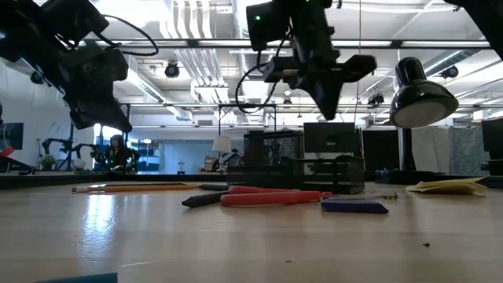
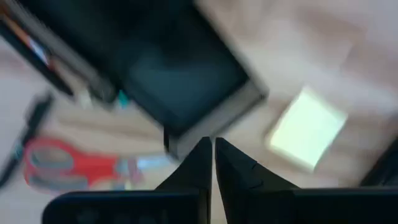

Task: Pick and place office supplies into organizer
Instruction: Adjust the desk organizer on the table, then put the sticky note into the desk organizer

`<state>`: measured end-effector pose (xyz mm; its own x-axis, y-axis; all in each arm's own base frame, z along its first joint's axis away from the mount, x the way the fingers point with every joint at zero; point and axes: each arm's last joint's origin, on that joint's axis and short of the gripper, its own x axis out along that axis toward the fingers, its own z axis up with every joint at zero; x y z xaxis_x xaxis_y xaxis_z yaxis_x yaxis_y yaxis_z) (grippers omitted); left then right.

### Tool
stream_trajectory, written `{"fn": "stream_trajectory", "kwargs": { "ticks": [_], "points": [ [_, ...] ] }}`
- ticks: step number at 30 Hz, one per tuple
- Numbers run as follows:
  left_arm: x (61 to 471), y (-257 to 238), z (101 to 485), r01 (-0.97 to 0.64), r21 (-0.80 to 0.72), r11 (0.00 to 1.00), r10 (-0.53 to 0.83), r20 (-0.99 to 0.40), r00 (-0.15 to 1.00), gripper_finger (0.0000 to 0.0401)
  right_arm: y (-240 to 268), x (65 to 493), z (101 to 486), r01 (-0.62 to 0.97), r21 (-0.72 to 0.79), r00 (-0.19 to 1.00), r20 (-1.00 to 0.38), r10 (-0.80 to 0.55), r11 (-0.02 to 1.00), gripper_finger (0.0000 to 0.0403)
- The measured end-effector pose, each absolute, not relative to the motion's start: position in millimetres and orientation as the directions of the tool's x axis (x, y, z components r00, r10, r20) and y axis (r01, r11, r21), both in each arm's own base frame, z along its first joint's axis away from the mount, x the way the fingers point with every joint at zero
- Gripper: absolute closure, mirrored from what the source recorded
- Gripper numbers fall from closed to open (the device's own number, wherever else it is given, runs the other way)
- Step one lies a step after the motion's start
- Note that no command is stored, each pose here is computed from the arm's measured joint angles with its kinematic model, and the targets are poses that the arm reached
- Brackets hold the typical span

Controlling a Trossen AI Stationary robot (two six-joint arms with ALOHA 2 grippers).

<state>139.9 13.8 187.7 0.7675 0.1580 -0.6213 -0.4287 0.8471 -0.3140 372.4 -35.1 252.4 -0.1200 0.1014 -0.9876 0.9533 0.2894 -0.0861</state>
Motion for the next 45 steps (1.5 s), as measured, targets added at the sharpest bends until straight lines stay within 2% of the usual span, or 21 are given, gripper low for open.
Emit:
{"fn": "stream_trajectory", "kwargs": {
  "ticks": [3,7,11,13,18,25,32,35,39,42,45],
  "points": [
    [140,13,188,-0.416,-0.325,0.85,0.14,-0.622,0.771,0.0401,-2,374,249,0.95,-0.077,-0.129,-0.979,0.156,0.302,0.039],
    [140,13,188,-0.413,-0.325,0.851,0.137,-0.622,0.771,0.0401,41,378,243,0.955,-0.017,-0.076,-0.979,0.188,0.297,0.039],
    [141,13,187,-0.412,-0.317,0.854,0.136,-0.628,0.766,0.0401,67,383,224,0.974,0.039,0.016,-0.995,0.102,0.224,0.039],
    [141,13,186,-0.413,-0.315,0.854,0.136,-0.631,0.763,0.0401,73,376,215,0.987,-0.011,-0.015,-1.0,0.022,0.159,0.039],
    [141,13,186,-0.403,-0.324,0.856,0.122,-0.631,0.766,0.0401,73,364,191,0.991,-0.094,-0.091,-0.995,-0.03,0.1,0.039],
    [141,13,186,-0.401,-0.325,0.857,0.118,-0.634,0.765,0.0401,56,367,172,0.996,-0.028,-0.02,-0.995,-0.1,0.083,0.039],
    [141,13,186,-0.402,-0.324,0.857,0.118,-0.636,0.763,0.0401,17,347,171,0.973,-0.231,-0.221,-0.915,-0.338,-0.011,0.039],
    [142,13,184,-0.398,-0.311,0.863,0.117,-0.645,0.755,0.0401,-3,350,171,0.973,-0.232,-0.215,-0.909,-0.358,0.003,0.039],
    [144,13,182,-0.394,-0.292,0.871,0.115,-0.659,0.743,0.0401,-15,359,186,0.987,-0.141,-0.11,-0.942,-0.318,0.079,0.039],
    [144,12,182,-0.39,-0.313,0.866,0.093,-0.665,0.741,0.0401,-1,357,211,0.989,-0.054,-0.012,-0.959,-0.282,0.14,0.039],
    [146,12,183,-0.378,-0.324,0.867,0.078,-0.662,0.746,0.0401,20,342,229,0.979,-0.027,0.017,-0.977,-0.213,0.202,0.039]
  ]
}}
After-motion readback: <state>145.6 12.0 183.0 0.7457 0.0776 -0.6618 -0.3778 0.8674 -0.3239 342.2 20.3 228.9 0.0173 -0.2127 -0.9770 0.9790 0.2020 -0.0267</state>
